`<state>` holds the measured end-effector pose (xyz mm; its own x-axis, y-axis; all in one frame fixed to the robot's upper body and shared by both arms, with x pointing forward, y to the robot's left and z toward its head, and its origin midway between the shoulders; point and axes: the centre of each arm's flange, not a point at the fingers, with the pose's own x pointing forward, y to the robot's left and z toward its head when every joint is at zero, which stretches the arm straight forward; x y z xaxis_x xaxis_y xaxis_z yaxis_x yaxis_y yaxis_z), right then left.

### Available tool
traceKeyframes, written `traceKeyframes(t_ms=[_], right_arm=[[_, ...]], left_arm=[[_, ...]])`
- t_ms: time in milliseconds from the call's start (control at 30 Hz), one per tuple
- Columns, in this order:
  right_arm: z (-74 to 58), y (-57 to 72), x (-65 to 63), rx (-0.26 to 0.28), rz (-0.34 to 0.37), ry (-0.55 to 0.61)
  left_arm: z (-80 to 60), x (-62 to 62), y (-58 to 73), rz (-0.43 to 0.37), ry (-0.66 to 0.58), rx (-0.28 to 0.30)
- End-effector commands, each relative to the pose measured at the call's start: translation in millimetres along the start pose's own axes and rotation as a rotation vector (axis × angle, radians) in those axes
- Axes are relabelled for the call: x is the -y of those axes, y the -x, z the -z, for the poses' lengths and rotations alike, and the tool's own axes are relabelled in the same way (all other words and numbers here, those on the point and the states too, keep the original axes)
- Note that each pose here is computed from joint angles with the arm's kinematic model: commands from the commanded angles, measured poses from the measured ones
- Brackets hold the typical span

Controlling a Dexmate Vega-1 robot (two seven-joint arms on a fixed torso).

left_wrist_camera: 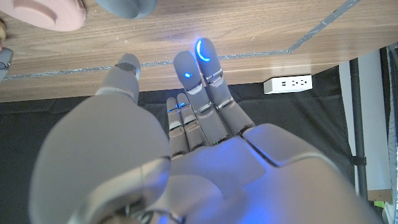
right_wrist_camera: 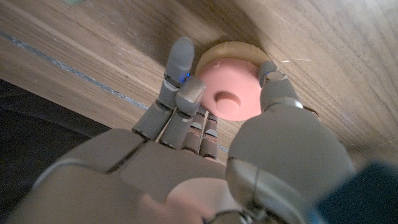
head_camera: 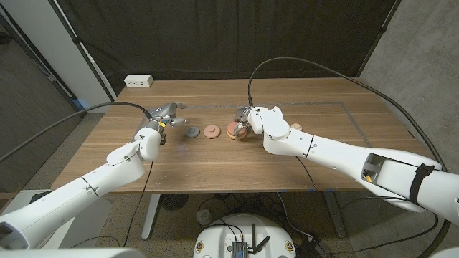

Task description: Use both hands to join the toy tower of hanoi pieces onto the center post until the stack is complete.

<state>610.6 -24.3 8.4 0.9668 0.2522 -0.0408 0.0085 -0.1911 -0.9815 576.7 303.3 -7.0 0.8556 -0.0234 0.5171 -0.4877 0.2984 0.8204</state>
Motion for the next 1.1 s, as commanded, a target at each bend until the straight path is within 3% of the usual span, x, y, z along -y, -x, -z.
traceKeyframes(t_ms=[33, 767, 1100], right_arm=[[-0.3, 1.5, 0.5, -0.001, -0.009, 0.021], [-2.8, 3.5, 4.3, -0.001, -0.009, 0.037], [-2.5, 10.4, 10.2, -0.004, 0.002, 0.045]], left_arm=[[1.4, 1.7, 1.3, -0.005, 0.007, -0.003], [2.6, -1.9, 3.7, -0.015, 0.012, -0.008], [3.3, -2.5, 4.6, -0.021, 0.018, -0.011]])
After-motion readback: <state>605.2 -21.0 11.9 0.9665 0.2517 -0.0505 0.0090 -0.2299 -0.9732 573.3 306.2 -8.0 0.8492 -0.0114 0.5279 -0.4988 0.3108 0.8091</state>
